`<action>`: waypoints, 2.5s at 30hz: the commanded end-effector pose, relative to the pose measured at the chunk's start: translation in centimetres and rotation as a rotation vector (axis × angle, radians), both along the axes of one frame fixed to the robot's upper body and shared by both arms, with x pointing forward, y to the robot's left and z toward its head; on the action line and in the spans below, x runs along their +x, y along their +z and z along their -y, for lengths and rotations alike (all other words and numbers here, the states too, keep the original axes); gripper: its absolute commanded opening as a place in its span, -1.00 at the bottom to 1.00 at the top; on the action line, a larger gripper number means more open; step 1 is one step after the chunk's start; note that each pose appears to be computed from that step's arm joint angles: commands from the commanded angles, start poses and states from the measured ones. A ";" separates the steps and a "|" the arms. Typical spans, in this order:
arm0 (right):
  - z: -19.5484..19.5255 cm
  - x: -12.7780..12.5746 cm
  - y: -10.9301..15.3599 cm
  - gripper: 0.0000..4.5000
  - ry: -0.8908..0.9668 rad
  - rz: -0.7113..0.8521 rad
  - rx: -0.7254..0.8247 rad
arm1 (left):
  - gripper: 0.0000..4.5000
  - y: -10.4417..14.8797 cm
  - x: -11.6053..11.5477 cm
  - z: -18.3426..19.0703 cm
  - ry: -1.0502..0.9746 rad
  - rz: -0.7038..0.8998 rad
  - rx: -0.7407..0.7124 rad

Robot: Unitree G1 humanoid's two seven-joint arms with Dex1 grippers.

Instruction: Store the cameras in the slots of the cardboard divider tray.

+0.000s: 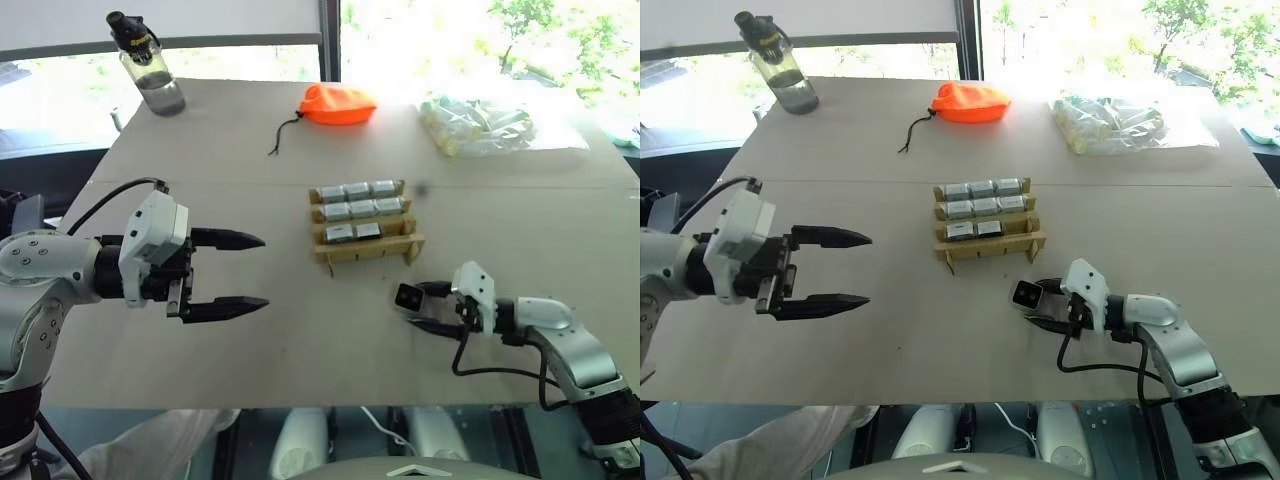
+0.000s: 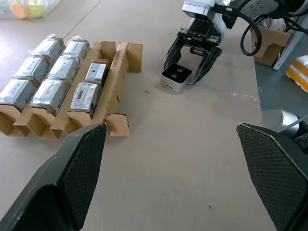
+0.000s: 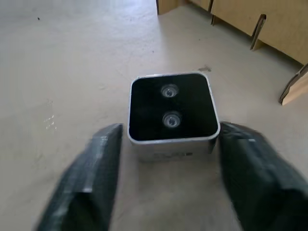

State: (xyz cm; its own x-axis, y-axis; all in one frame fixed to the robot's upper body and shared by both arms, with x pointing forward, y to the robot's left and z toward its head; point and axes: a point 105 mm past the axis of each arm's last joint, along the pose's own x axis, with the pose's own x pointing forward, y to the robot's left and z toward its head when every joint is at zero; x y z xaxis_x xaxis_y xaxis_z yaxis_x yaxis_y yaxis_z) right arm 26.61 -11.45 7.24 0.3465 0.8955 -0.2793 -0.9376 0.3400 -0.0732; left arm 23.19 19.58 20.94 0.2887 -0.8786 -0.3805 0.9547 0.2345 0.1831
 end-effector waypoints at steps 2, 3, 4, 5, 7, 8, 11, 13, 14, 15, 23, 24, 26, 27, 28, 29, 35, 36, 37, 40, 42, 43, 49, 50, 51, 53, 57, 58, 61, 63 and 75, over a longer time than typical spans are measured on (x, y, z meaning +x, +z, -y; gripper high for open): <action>-0.2 0.0 1.2 -0.18 -0.001 0.049 0.028 | 1.00 0.8 -0.2 0.6 -0.034 0.035 0.022; -0.2 0.0 1.2 -0.18 -0.004 0.054 0.027 | 1.00 0.8 -0.1 0.8 -0.041 0.030 0.020; -0.2 -0.1 1.2 -0.18 -0.006 0.059 0.025 | 1.00 0.7 -0.1 1.0 -0.046 0.028 0.015; -0.1 0.0 1.4 -0.18 -0.013 0.078 0.015 | 1.00 0.8 0.2 1.5 -0.044 0.033 -0.008; 0.2 0.1 1.8 -0.18 -0.023 0.129 -0.035 | 1.00 1.1 1.0 2.4 -0.028 0.037 -0.074; 0.4 0.0 1.9 -0.18 -0.006 0.177 -0.097 | 1.00 1.0 1.5 2.8 -0.010 0.032 -0.089; 0.2 -0.1 3.6 -0.18 0.068 0.386 -0.227 | 1.00 0.9 3.8 3.7 0.039 -0.001 -0.122; -0.4 0.1 5.6 -0.18 0.087 0.529 -0.243 | 1.00 1.3 4.6 5.2 0.000 -0.043 -0.191; -0.8 0.2 6.6 -0.18 0.096 0.598 -0.254 | 1.00 1.5 4.8 6.2 -0.035 -0.068 -0.220; -1.2 0.3 7.6 -0.18 0.109 0.663 -0.262 | 1.00 1.6 5.1 7.1 -0.060 -0.099 -0.249; -3.6 0.9 12.8 -0.18 0.139 1.083 -0.355 | 1.00 0.0 7.5 11.6 -0.135 -0.208 -0.267; -3.7 0.9 13.0 -0.18 0.138 1.103 -0.357 | 1.00 0.0 7.7 11.8 -0.135 -0.204 -0.267; -3.8 0.8 13.2 -0.18 0.138 1.132 -0.362 | 1.00 0.4 7.7 11.9 -0.146 -0.211 -0.280; -3.8 0.8 13.2 -0.18 0.138 1.145 -0.364 | 1.00 0.5 7.7 11.9 -0.151 -0.217 -0.286; -3.8 0.7 13.3 -0.18 0.139 1.156 -0.366 | 1.00 0.5 7.7 11.9 -0.154 -0.224 -0.288; -3.9 0.6 13.3 -0.18 0.142 1.173 -0.369 | 1.00 0.4 7.6 11.8 -0.161 -0.222 -0.277; -4.6 -0.2 13.0 -0.18 0.195 1.228 -0.372 | 1.00 0.1 7.2 11.7 -0.188 -0.244 -0.260; -4.7 -0.3 12.9 -0.18 0.205 1.230 -0.369 | 1.00 0.1 7.1 11.7 -0.191 -0.246 -0.260; -4.9 -0.4 12.9 -0.18 0.213 1.233 -0.367 | 1.00 0.1 7.1 11.7 -0.191 -0.247 -0.260; -5.2 -0.5 13.0 -0.18 0.232 1.243 -0.359 | 1.00 0.0 7.1 11.9 -0.182 -0.248 -0.253; -5.4 -0.6 13.1 -0.18 0.245 1.248 -0.356 | 1.00 -0.1 6.8 12.0 -0.199 -0.251 -0.245; -5.4 -0.6 13.1 -0.18 0.250 1.251 -0.355 | 1.00 -0.1 6.7 12.1 -0.203 -0.256 -0.245; -5.6 -0.7 13.2 -0.18 0.263 1.268 -0.355 | 0.24 -0.3 6.3 12.2 -0.224 -0.275 -0.249; -5.6 -0.7 13.2 -0.18 0.265 1.268 -0.356 | -0.01 -0.3 6.2 12.1 -0.226 -0.276 -0.250; -5.6 -0.7 13.2 -0.18 0.267 1.268 -0.357 | -0.20 -0.2 6.2 12.1 -0.227 -0.276 -0.252; -5.5 -0.8 13.1 -0.18 0.272 1.266 -0.358 | -0.52 -0.1 6.2 12.1 -0.227 -0.277 -0.256; -5.2 -0.9 12.7 0.04 0.271 1.244 -0.367 | -0.67 0.0 6.3 12.0 -0.228 -0.279 -0.256; -5.2 -0.9 12.7 0.29 0.270 1.237 -0.370 | -0.67 0.0 6.3 12.0 -0.227 -0.279 -0.256; -4.8 -0.9 12.2 0.93 0.253 1.173 -0.364 | -0.67 0.2 6.4 12.1 -0.237 -0.276 -0.266; -4.4 -1.0 11.7 1.00 0.239 1.111 -0.369 | -0.67 0.3 6.5 12.2 -0.247 -0.262 -0.267; 5.8 -5.9 9.0 1.00 -0.384 0.317 -0.018 | -0.67 -1.4 12.3 16.0 -0.232 0.181 -0.100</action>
State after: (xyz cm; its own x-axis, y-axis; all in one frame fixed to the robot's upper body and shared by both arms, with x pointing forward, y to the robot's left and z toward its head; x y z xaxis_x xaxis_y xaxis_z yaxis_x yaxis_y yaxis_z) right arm 21.45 -17.18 14.95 0.7018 0.6891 -0.1803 -0.6962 0.6101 -0.3783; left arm 34.97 4.12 19.25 0.1167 -0.9640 -0.2391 0.9639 0.0519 0.2613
